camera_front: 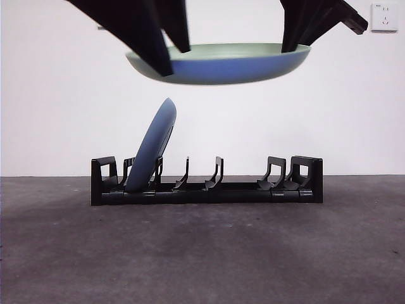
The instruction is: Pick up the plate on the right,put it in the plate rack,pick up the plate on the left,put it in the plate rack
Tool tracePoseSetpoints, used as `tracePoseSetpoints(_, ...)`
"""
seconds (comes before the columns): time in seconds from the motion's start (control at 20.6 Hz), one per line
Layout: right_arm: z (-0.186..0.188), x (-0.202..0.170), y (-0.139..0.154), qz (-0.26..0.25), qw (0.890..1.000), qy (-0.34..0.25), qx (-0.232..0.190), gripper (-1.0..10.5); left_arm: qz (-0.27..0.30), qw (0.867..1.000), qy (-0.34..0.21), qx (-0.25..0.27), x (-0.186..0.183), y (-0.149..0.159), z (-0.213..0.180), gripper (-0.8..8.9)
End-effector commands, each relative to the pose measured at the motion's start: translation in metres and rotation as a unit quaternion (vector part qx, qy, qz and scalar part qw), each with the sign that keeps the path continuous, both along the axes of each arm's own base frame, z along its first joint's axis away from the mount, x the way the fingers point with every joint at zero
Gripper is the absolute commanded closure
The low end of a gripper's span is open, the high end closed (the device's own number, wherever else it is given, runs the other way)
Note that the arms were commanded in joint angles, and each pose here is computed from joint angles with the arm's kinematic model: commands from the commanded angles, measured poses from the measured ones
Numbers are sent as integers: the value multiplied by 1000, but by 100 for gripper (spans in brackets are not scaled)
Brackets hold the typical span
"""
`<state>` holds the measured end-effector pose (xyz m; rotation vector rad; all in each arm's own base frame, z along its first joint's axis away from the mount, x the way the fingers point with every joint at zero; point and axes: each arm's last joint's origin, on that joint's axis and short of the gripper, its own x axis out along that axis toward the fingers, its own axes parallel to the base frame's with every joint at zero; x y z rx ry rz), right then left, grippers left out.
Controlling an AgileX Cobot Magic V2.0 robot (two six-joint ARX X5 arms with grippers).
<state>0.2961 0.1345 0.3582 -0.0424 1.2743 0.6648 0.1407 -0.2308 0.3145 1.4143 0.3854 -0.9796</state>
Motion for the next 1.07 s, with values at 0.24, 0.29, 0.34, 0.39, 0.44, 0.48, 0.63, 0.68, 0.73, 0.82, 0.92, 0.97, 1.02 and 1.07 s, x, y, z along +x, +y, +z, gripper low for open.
tracePoseSetpoints(0.24,-1,-3,1,10,1000,19,17,959,-4,1000,-13,16,4,-4,-5,573)
tracePoseSetpoints(0.29,-1,-4,1,9,1000,19,18,959,-4,1000,-12,17,4,-4,-5,645)
tracePoseSetpoints(0.34,-1,-3,1,8,1000,20,18,959,-4,1000,-12,16,4,-4,-5,705)
tracePoseSetpoints(0.39,-1,-3,0,7,1000,20,18,959,-4,1000,-12,17,4,-4,-5,737)
tracePoseSetpoints(0.44,-1,-3,-1,5,1000,20,20,959,-4,1000,-11,18,4,-4,-5,762)
tracePoseSetpoints(0.48,-1,-2,-3,3,1000,20,20,959,-4,1000,-10,20,4,-4,-5,768)
tracePoseSetpoints(0.63,-1,-2,-3,1,1000,21,20,959,-2,1000,-5,24,3,-3,-6,793)
tracePoseSetpoints(0.68,-1,-2,-3,0,1000,21,20,959,-2,1000,-4,26,3,-2,-6,793)
tracePoseSetpoints(0.73,-1,-1,-5,-2,1000,21,20,959,-2,1000,-3,27,3,-2,-7,795)
tracePoseSetpoints(0.82,-1,0,-7,-5,1000,21,22,959,-2,1000,-3,27,3,-2,-7,823)
tracePoseSetpoints(0.92,-1,0,-7,-5,1000,21,22,959,-2,1000,-3,28,3,-2,-7,822)
tracePoseSetpoints(0.97,-1,0,-7,-5,1000,21,22,959,-2,1000,-2,29,3,-2,-7,822)
tracePoseSetpoints(1.02,-1,0,-7,-5,1000,21,22,959,-2,1000,-1,30,2,-2,-7,822)
tracePoseSetpoints(1.07,-1,0,-7,-5,1000,21,22,959,-2,1000,0,31,2,-2,-7,822)
